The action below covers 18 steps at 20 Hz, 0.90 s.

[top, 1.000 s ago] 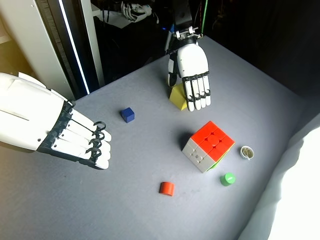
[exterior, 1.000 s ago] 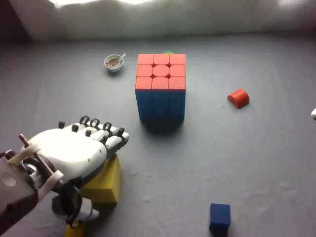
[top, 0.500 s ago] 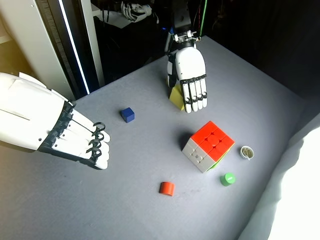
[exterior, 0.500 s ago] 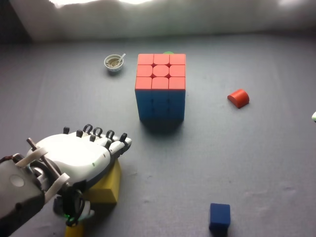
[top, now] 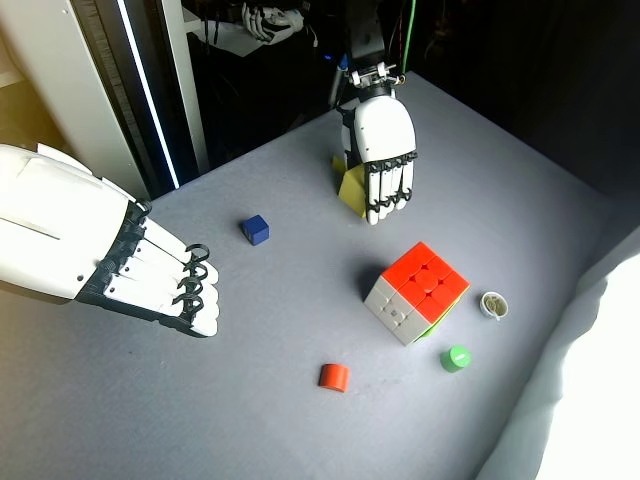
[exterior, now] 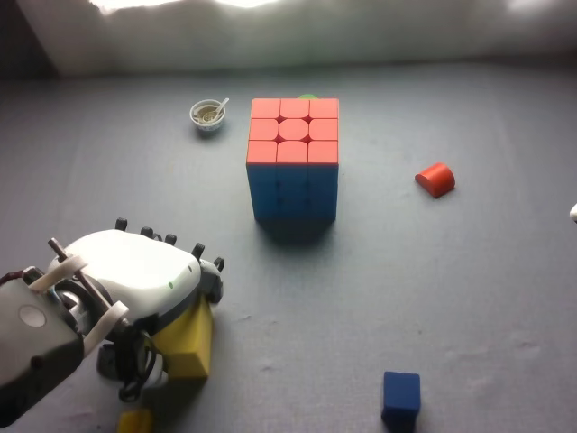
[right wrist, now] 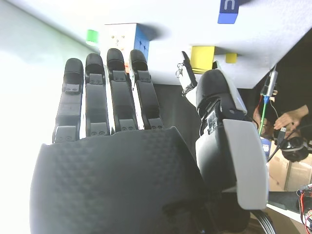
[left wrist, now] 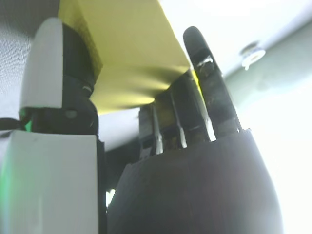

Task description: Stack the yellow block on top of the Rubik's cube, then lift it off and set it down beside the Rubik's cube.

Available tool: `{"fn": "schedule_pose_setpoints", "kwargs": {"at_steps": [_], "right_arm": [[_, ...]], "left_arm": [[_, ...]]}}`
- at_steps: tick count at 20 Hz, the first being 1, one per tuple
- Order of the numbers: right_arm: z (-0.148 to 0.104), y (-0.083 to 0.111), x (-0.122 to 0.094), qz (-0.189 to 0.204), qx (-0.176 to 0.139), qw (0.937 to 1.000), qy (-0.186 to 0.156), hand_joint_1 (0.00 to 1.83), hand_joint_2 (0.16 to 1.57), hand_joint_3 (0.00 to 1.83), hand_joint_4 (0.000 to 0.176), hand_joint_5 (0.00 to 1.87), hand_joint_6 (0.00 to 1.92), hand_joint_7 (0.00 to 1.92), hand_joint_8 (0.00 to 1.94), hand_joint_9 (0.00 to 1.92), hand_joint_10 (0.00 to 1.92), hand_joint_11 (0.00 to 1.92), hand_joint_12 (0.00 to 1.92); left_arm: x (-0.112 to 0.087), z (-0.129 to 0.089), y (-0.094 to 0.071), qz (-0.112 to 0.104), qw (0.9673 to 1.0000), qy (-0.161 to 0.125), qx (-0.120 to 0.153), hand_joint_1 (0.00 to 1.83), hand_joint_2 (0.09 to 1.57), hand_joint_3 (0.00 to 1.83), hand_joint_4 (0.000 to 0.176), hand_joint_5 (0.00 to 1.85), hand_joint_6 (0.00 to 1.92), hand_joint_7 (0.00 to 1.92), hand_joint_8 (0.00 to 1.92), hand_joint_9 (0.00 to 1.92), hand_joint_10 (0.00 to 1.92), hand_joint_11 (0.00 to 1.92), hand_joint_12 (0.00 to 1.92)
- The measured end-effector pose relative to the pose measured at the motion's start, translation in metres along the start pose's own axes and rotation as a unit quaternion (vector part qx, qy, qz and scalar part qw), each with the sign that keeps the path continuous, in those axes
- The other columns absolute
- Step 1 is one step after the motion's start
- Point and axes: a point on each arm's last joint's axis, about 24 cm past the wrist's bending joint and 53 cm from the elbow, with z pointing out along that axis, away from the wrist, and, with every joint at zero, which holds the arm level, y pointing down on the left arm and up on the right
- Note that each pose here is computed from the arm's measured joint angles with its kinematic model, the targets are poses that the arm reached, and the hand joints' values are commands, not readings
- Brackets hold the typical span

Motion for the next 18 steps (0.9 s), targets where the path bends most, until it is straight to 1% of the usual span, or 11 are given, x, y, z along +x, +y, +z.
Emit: {"fn": "schedule_pose_setpoints", "kwargs": {"at_steps": [1,2,3,4,6,8,11,13,16,17,18], "right_arm": [[0.0,0.0,0.0,0.0,0.0,1.0,0.0,0.0,1.33,0.0,0.0,0.25,0.0,0.24,0.0,0.18,0.0,0.0,0.29],[0.0,0.0,0.0,0.0,0.0,1.0,0.0,0.0,1.33,0.0,0.0,0.26,0.0,0.25,0.0,0.18,0.0,0.0,0.29],[0.0,0.0,0.0,0.0,0.0,1.0,0.0,0.0,1.33,0.0,0.0,0.27,0.0,0.26,0.0,0.19,0.01,0.0,0.34],[0.0,0.0,0.0,0.0,0.0,1.0,0.0,0.0,1.33,0.0,0.0,0.26,0.0,0.25,0.0,0.19,0.0,0.0,0.36],[0.0,0.0,0.0,-0.001,0.0,1.0,0.0,0.0,1.33,0.0,0.0,0.22,0.0,0.21,0.0,0.16,0.0,0.0,0.28],[0.0,0.0,0.0,-0.002,0.0,1.0,0.0,0.0,1.34,0.0,0.0,0.23,0.0,0.22,0.0,0.16,0.0,0.0,0.3],[0.0,0.0,0.0,-0.002,0.0,1.0,0.0,0.0,1.33,0.0,0.0,0.21,0.0,0.2,0.0,0.15,0.0,0.0,0.25],[0.0,0.0,0.0,-0.003,0.0,1.0,0.0,0.0,1.33,0.0,0.0,0.21,0.0,0.21,0.0,0.16,0.0,0.0,0.28],[0.0,0.0,0.0,-0.004,0.0,1.0,0.0,0.0,1.33,0.0,0.0,0.2,0.0,0.19,0.0,0.14,0.0,0.0,0.22],[0.0,0.0,0.0,-0.005,0.0,1.0,0.0,0.0,1.33,0.0,0.0,0.2,0.0,0.2,0.0,0.14,0.0,0.0,0.22],[0.0,0.0,0.0,-0.005,0.0,1.0,0.001,0.0,1.33,0.0,0.0,0.22,0.01,0.22,0.01,0.16,0.01,0.0,0.25]], "left_arm": [[0.0,0.0,-0.001,-0.004,1.0,0.002,-0.001,1.36,1.15,0.0,0.0,0.99,0.86,0.87,1.19,0.76,1.36,0.53,1.01],[0.0,0.001,-0.002,-0.005,1.0,0.002,0.0,1.36,1.15,0.0,0.0,0.97,0.85,0.88,1.2,0.75,1.39,0.51,1.04],[0.0,0.001,-0.004,-0.003,1.0,0.006,0.001,1.36,1.15,0.0,0.0,0.96,0.9,0.91,1.13,0.76,1.39,0.52,1.04],[0.001,0.001,-0.006,-0.003,1.0,0.008,0.004,1.36,1.15,0.0,0.0,0.94,0.89,0.92,1.14,0.75,1.41,0.52,1.04],[-0.003,0.002,-0.013,-0.008,0.9999,0.007,0.011,1.36,1.17,0.0,0.0,0.92,0.88,0.89,1.2,0.72,1.46,0.5,1.07],[-0.008,0.004,-0.019,-0.007,0.9998,0.007,0.019,1.35,1.18,0.0,0.0,0.91,0.91,0.86,1.26,0.69,1.48,0.46,1.12],[-0.021,0.009,-0.029,0.0,0.9995,0.007,0.031,1.36,1.17,0.0,0.0,0.92,0.91,0.89,1.22,0.7,1.46,0.42,1.15],[-0.029,0.009,-0.039,0.003,0.9991,0.007,0.042,1.36,1.17,0.0,0.0,0.93,0.88,0.88,1.25,0.71,1.43,0.45,1.12],[-0.042,0.01,-0.049,0.005,0.9987,0.003,0.05,1.35,1.18,0.0,0.0,0.9,0.91,0.86,1.28,0.68,1.48,0.42,1.13],[-0.047,0.011,-0.05,0.004,0.9988,0.003,0.049,1.36,1.16,0.0,0.0,0.97,0.81,0.9,1.22,0.71,1.47,0.41,1.16],[-0.052,0.011,-0.052,0.005,0.9988,0.001,0.049,1.36,1.15,0.0,0.0,0.99,0.78,0.93,1.18,0.73,1.45,0.4,1.18]]}}
